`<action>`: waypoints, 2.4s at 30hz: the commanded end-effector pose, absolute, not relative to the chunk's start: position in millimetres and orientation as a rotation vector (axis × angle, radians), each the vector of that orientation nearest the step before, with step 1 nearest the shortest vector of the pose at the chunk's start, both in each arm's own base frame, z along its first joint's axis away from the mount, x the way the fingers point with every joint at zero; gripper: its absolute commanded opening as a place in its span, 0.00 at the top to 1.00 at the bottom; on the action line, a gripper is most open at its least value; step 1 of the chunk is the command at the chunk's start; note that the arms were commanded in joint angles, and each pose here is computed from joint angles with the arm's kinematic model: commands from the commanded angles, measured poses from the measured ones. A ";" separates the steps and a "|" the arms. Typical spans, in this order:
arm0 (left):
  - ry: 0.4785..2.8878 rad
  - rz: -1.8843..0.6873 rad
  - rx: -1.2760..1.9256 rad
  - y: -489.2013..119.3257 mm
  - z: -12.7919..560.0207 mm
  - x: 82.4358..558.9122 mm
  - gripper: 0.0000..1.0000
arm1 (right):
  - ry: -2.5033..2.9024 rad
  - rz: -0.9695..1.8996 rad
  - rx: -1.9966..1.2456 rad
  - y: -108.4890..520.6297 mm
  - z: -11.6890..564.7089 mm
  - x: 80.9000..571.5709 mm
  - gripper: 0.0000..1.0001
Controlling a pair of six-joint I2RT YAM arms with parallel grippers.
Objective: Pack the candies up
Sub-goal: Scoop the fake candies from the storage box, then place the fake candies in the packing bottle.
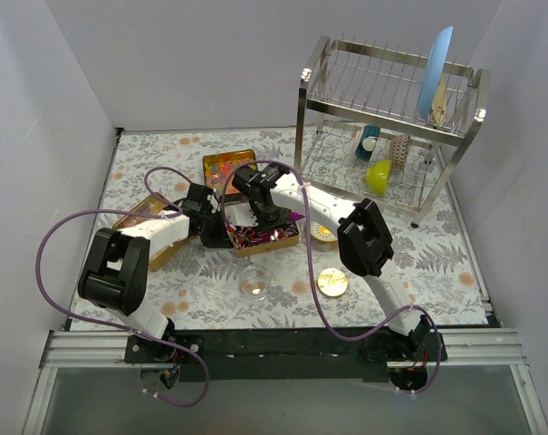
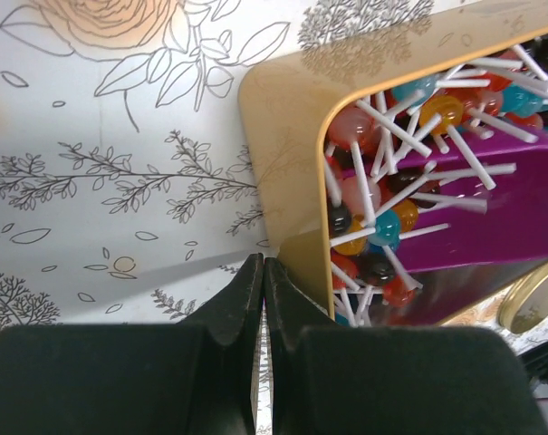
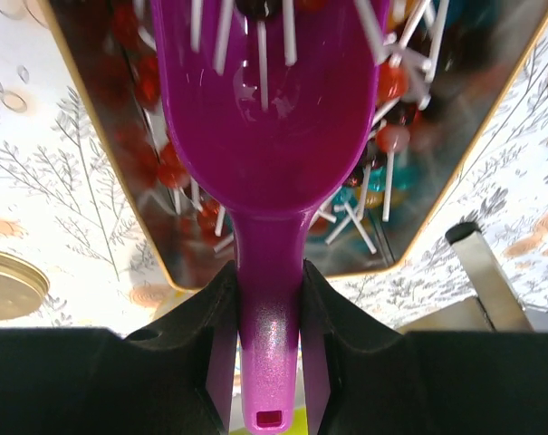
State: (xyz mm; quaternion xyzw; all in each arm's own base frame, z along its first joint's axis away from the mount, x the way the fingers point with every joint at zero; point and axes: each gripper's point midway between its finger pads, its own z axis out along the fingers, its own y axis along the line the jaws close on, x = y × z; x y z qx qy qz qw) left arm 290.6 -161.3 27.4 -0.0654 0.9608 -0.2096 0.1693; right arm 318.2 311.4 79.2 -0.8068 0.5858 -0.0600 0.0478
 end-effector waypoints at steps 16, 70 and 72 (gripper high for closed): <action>2.683 -0.631 -0.132 -166.9 54.2 299.4 1.00 | 1.899 0.247 -2.233 317.4 60.3 292.2 0.99; 2.230 -0.607 0.234 -127.1 204.1 305.8 0.19 | 1.473 0.064 -2.420 239.1 165.1 205.2 0.99; 2.224 -0.617 0.233 -127.2 204.3 302.8 0.19 | 1.498 -0.024 -2.427 236.2 163.4 212.6 0.99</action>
